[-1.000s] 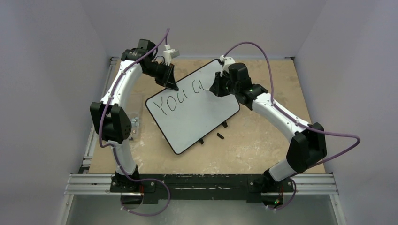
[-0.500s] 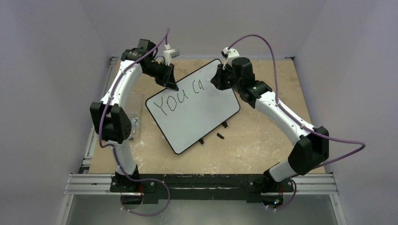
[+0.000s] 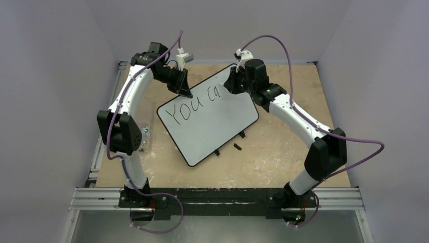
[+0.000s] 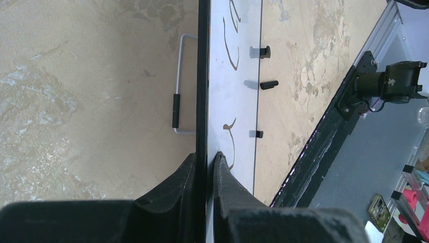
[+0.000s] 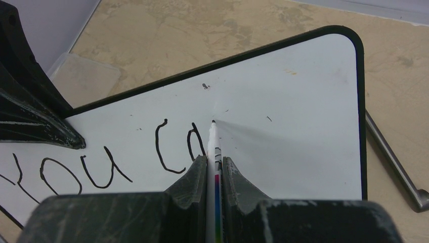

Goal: Write a sentence on the whiteboard

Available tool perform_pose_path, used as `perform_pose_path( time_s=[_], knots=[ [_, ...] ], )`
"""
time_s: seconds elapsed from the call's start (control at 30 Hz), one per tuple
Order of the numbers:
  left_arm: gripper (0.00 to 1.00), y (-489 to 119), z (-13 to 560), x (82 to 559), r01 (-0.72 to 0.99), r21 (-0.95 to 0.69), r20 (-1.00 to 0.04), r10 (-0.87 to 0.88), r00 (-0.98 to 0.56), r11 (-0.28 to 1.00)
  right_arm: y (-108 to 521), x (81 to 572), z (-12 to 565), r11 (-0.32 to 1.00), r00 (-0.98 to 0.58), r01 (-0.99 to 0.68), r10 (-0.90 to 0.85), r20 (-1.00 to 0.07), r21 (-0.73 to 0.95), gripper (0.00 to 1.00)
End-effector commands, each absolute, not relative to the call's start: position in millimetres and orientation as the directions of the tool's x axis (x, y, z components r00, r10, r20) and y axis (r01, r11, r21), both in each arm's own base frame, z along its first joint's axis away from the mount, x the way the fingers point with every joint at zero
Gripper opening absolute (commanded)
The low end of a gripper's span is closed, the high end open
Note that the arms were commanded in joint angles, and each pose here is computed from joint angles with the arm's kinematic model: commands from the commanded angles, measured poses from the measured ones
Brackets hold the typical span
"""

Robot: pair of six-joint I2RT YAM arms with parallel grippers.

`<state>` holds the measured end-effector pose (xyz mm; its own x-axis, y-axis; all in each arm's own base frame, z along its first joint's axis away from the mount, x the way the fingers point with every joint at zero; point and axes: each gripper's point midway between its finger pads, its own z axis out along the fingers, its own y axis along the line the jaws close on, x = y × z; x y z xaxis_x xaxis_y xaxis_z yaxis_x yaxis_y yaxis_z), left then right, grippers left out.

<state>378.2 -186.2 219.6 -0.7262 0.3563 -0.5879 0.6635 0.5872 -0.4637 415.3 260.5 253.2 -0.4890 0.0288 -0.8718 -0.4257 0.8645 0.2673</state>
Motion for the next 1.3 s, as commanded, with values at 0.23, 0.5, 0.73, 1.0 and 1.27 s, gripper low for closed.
perform_pose_path(
  time_s=[0.23, 0.5, 0.73, 1.0, 1.27],
  knots=[
    [0.00, -168.1, 225.2, 390.2, 0.710, -0.287, -0.632, 0.430, -0.645, 0.643, 249.2, 413.1, 241.4, 0.879, -0.480, -0.410, 0.019, -0.877, 0.243, 0.00],
    [0.00, -168.5, 224.9, 389.5, 0.711, -0.286, -0.630, 0.433, -0.645, 0.643, 243.2, 399.3, 224.2, 0.880, -0.511, -0.398, 0.022, -0.859, 0.260, 0.00],
    [0.00, -168.6, 224.4, 389.1, 0.711, -0.282, -0.628, 0.436, -0.644, 0.643, 248.1, 403.6, 237.5, 0.870, -0.495, -0.410, 0.040, -0.868, 0.274, 0.00],
    [0.00, -168.9, 225.7, 388.5, 0.713, -0.279, -0.631, 0.437, -0.641, 0.643, 257.1, 417.2, 257.4, 0.862, -0.467, -0.423, 0.055, -0.882, 0.278, 0.00],
    [0.00, -168.7, 226.3, 388.2, 0.713, -0.278, -0.632, 0.437, -0.640, 0.644, 257.8, 427.1, 264.9, 0.872, -0.452, -0.410, 0.061, -0.890, 0.268, 0.00]
  ],
)
